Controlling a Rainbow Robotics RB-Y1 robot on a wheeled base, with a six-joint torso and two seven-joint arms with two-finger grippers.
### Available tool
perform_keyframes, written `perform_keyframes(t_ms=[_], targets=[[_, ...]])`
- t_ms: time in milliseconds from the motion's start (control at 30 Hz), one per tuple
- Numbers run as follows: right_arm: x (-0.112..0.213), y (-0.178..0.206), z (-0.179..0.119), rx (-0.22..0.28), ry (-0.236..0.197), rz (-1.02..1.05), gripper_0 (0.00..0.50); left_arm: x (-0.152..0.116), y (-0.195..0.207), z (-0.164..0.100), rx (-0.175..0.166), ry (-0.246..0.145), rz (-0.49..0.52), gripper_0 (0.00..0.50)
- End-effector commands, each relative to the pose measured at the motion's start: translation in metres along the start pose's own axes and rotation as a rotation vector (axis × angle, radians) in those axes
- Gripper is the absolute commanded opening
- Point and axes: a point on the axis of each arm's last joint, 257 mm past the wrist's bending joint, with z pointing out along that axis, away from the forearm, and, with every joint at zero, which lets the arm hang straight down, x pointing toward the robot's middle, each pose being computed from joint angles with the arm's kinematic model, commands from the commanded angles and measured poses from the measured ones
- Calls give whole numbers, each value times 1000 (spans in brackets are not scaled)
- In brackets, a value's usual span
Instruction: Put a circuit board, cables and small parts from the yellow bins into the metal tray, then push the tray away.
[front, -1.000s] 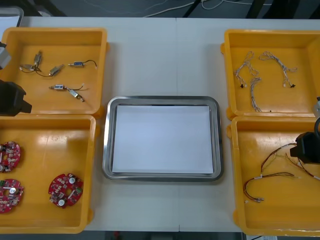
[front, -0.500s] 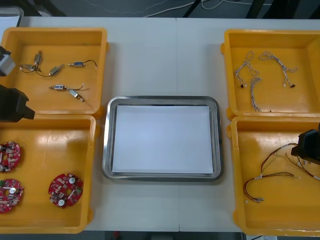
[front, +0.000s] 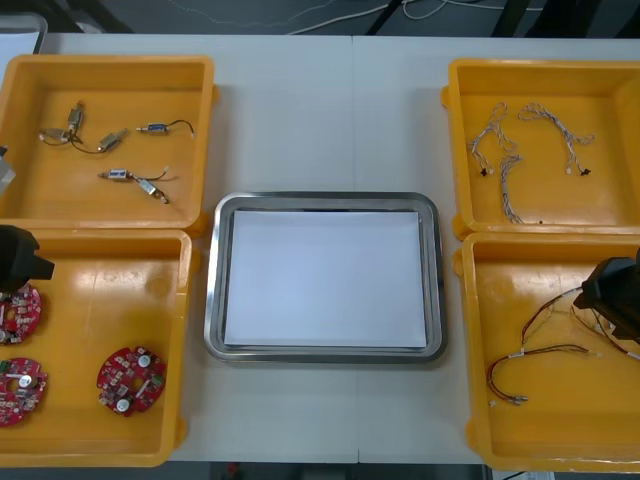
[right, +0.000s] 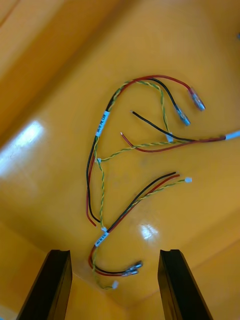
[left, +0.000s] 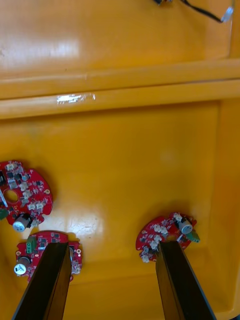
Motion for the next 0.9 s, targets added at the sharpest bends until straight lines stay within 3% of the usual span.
perform_keyframes(t_ms=[33, 167, 433, 733, 900], targets=[[7, -2, 4, -6, 8, 157, 500, 17, 10, -1, -29, -27, 81, 500], [12, -1, 7, -6, 18, 247, 500, 29, 15, 7, -55, -46, 80, 500], [24, -6, 14, 25, 31, 335, 500, 56, 22, 22, -44, -41, 55, 500], [40, -8, 21, 20, 17, 366, 500, 84, 34, 29, -52, -2, 13, 500], [45, -7, 31, 24, -15, 360, 500, 89, 39, 34, -61, -17, 1, 500]])
